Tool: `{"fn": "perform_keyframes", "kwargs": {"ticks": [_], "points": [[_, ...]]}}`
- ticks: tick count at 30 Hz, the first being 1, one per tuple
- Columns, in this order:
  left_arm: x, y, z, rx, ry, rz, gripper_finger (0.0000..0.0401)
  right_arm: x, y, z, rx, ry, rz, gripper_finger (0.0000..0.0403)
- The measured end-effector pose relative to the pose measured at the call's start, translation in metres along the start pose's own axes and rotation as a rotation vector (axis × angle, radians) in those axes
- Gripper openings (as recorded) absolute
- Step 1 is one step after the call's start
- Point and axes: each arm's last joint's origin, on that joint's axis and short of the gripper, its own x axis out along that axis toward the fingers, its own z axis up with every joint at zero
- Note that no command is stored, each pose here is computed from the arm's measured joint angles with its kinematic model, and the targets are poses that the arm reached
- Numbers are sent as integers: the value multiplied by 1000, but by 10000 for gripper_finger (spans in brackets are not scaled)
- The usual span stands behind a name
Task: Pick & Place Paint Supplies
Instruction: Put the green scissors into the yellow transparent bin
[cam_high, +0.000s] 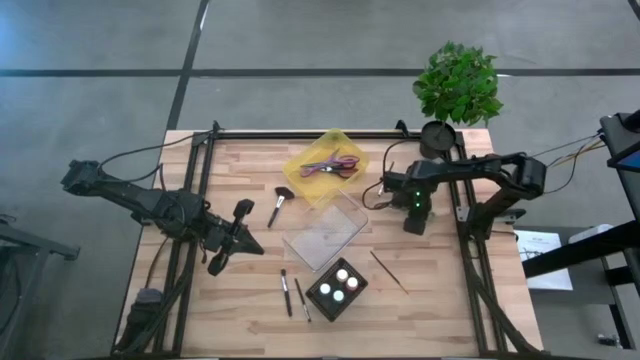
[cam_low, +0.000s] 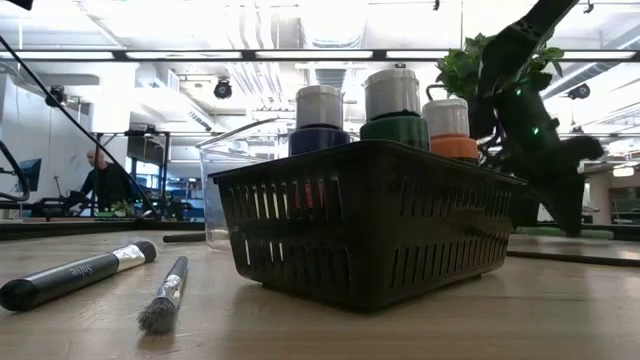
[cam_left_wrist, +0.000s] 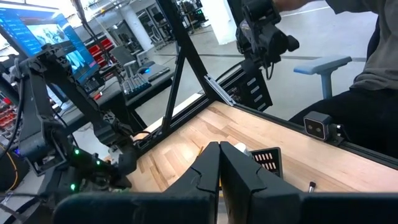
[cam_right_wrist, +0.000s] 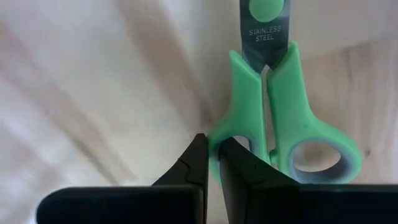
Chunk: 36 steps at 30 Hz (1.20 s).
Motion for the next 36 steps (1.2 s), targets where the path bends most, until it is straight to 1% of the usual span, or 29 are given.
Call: {"fn": "perform_keyframes", "kwargs": {"ticks": [5, 10, 12, 14, 20, 23, 26, 29, 33, 36], "points": [[0, 0, 0, 0, 0, 0, 14, -11, 7, -8, -18, -21, 5, 13], [0, 0, 0, 2, 0, 0, 14, -22, 13, -21, -11, 4, -3, 13], [0, 0, 0, 3, 1, 0, 14, -27, 17, -27, -22, -13, 5, 13], [0, 0, 0, 5, 0, 0, 14, -33, 22, -31, -41, -51, 26, 13], [0, 0, 0, 11, 1, 2, 14, -60, 37, -42, -85, -193, 30, 13], [0, 0, 0, 10, 0, 3, 14, -78, 42, -44, -104, -275, 5, 13], [0, 0, 1, 12, -5, 6, 14, -100, 45, -40, -143, -361, -47, 13], [0, 1, 1, 12, -11, 8, 14, -124, 46, -29, -197, -436, -105, 13], [0, 1, 1, 12, -13, 6, 14, -155, 46, 1, -280, -506, -141, 13], [0, 0, 1, 11, -11, 5, 14, -169, 47, 30, -363, -509, -169, 13]]}}
